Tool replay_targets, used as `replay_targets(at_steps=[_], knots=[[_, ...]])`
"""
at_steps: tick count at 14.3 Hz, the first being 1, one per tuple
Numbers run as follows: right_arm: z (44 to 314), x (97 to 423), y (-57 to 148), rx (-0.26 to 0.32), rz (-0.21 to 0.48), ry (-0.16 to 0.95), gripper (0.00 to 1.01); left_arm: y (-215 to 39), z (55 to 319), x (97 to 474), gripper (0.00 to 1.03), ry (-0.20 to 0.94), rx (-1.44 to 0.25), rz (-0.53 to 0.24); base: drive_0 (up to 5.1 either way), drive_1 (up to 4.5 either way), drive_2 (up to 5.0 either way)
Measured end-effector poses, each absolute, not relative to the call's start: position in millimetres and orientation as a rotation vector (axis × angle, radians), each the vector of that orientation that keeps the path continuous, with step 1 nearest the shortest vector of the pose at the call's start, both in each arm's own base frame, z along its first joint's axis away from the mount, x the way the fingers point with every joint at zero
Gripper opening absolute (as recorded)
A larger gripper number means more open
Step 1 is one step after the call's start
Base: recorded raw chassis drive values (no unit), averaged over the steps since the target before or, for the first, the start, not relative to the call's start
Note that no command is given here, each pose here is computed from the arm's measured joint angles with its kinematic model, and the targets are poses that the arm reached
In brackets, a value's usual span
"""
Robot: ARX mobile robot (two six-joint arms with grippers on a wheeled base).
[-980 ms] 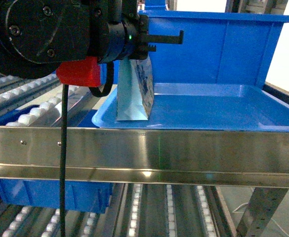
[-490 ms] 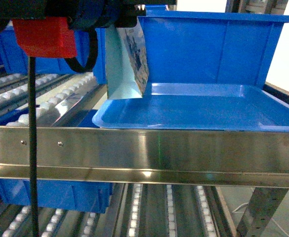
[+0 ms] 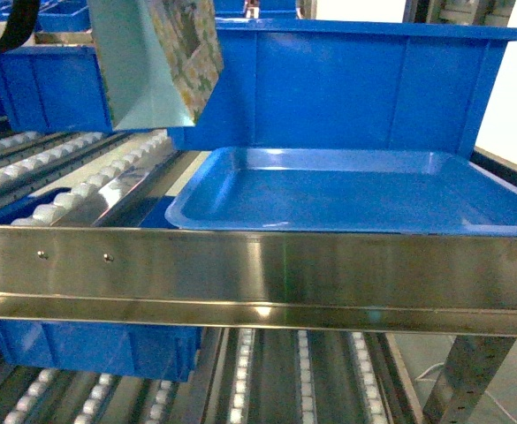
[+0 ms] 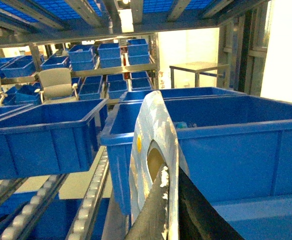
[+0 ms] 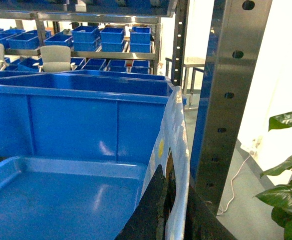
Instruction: Move flower gift bag to table near conveyor
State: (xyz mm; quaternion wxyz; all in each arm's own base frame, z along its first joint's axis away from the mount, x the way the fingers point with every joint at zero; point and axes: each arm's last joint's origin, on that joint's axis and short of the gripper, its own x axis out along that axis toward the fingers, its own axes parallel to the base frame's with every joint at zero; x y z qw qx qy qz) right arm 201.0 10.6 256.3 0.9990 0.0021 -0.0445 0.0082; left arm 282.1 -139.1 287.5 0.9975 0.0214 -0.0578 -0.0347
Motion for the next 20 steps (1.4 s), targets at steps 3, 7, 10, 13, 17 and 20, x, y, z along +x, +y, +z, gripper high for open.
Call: replay_targets(at_steps=[3, 7, 10, 13, 17, 20], knots=[[256, 201, 11, 0.004, 0.017, -0.089, 0.03, -134, 286, 263, 0.02, -0.130, 0.053, -0.054, 0.0, 0.00, 0.0], [256, 201, 11, 0.004, 0.017, -0.089, 0.03, -132, 285, 262, 0.02, -0.141, 0.083, -0.038, -1.2, 0.62, 0.6], [257, 201, 10, 0.004, 0.010, -0.090, 0.03, -133, 284, 262, 0.02, -0.140, 0.086, -0.041, -4.8, 2.63, 2.6], [257, 201, 10, 0.004, 0.011, -0.090, 0.03, -132, 284, 263, 0.02, -0.141, 0.086, -0.036, -4.9, 2.46, 2.5], [257, 201, 10, 0.005, 0.011, -0.090, 0.03, -132, 284, 262, 0.02, -0.139, 0.087, -0.036, -5.0, 2.40, 2.4], [257, 201, 10, 0.004, 0.011, -0.089, 0.03, -133, 284, 262, 0.02, -0.141, 0.086, -0.038, -4.9, 2.45, 2.5]])
